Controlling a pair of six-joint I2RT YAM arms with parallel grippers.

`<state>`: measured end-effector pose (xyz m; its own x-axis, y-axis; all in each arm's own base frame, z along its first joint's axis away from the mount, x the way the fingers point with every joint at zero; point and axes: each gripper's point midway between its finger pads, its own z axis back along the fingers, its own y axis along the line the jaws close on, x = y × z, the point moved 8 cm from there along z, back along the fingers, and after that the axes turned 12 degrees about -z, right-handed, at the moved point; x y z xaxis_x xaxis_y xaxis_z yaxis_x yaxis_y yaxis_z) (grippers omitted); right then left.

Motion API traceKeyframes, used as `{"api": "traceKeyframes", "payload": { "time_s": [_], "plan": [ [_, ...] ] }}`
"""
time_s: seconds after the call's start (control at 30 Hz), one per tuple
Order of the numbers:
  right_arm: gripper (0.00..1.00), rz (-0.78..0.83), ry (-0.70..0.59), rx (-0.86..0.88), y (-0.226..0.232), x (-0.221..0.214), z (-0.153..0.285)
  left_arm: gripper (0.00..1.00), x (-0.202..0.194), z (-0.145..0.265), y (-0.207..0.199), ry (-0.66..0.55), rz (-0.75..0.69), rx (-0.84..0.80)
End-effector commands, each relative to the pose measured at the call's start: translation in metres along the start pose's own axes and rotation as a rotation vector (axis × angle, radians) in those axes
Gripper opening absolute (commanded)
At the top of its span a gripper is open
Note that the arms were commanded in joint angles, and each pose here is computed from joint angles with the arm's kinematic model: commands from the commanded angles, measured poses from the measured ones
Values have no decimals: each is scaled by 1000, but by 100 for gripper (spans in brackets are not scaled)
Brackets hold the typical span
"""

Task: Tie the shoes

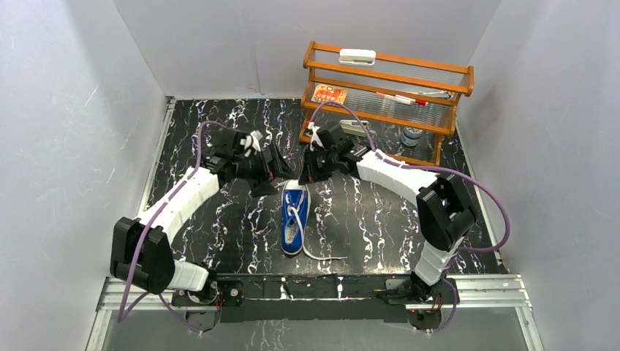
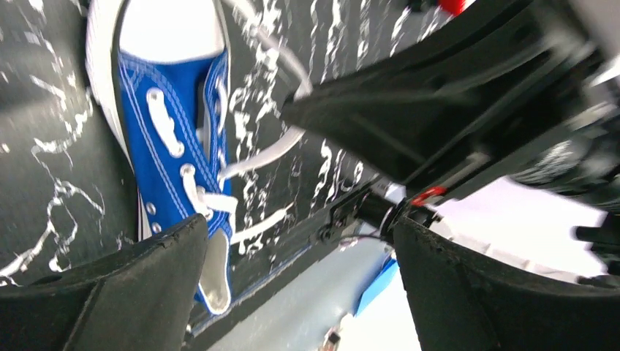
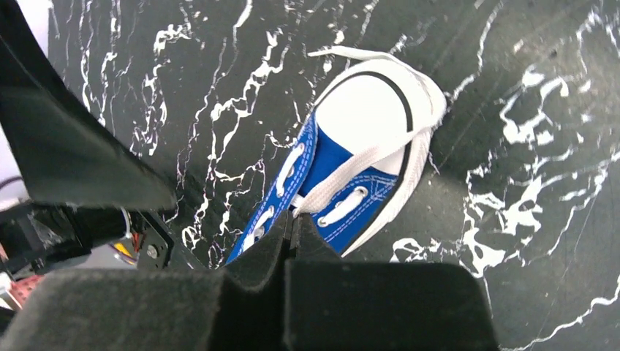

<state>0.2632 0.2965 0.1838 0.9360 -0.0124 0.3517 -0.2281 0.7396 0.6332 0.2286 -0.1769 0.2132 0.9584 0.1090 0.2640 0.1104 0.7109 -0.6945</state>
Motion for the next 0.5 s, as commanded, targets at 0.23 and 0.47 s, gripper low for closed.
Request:
{"api": "traceKeyframes", "payload": {
  "time_s": [0.23,0.47],
  "plan": [
    [0,321,-51,398,44,19,19,93,64,0,-10,-61,184,-251],
    [0,340,-50,427,44,15,21,75,58,-48,4,129,362,-206]
  ]
}}
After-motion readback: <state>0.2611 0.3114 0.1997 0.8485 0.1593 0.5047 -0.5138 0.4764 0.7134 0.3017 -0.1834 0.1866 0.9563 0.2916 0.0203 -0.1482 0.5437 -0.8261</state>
